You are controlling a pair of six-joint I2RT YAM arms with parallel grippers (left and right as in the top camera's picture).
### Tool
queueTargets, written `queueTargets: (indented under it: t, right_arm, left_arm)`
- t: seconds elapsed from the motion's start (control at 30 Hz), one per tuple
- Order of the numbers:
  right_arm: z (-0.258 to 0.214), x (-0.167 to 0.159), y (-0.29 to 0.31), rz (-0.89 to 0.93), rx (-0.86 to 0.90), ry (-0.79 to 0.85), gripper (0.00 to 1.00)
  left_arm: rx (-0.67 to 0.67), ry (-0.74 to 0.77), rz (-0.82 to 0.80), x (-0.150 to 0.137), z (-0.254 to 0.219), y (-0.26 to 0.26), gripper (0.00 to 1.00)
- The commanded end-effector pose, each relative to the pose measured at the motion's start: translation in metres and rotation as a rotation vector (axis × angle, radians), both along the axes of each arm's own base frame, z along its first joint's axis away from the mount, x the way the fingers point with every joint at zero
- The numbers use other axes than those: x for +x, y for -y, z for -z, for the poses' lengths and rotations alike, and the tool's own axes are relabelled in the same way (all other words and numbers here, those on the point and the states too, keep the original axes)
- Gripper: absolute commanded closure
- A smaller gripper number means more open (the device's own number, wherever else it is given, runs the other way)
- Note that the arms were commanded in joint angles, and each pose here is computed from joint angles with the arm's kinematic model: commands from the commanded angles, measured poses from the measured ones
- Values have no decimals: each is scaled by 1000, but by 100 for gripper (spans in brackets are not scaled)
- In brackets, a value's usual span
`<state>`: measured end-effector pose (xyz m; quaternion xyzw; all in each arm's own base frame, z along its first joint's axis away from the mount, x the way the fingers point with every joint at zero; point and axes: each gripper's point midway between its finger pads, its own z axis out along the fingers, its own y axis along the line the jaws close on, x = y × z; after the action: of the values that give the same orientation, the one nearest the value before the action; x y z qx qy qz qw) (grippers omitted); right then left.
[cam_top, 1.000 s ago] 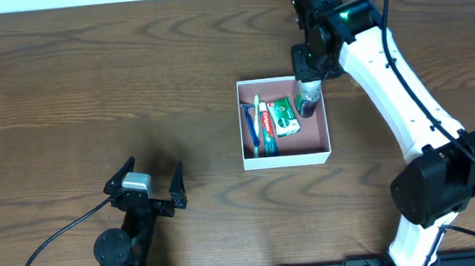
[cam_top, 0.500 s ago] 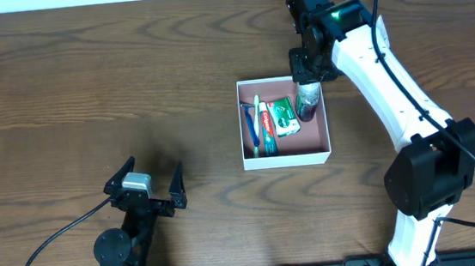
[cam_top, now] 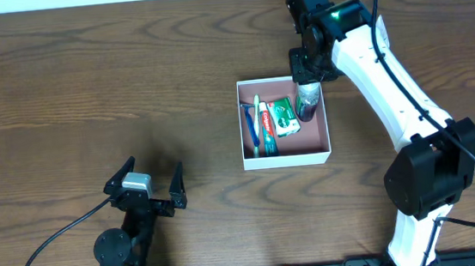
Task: Pack container
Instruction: 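Lower the pump bottle upright into the box's back right corner, then open the right gripper and move it to the white Pantene tube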
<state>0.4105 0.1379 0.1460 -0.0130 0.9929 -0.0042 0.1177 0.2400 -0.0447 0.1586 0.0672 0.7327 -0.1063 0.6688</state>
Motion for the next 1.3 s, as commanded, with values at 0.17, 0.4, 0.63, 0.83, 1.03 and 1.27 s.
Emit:
queueTargets:
  t: [0.17,0.4,0.63,0.83,1.03,1.27]
  right_arm:
    - [-1,6,-2,10,-12,18,66]
    - [-1,6,-1,12,-12,17,63]
    - [0,5,-1,12,-14,15,59]
    - [0,5,-1,12,-13,15,52]
    - [-9,10,-1,16,-2,42,50]
    - [-61,24,9,34,26,132,48]
  left_arm:
    - [-4,-53,2,0,17,0,2]
    - [-4,-54,2,0,17,0,2]
    - [-4,-54,2,0,17,0,2]
    - [-4,-54,2,0,17,0,2]
    - [-4,-53,2,0,17,0,2]
    - [-4,-54,2,0,17,0,2]
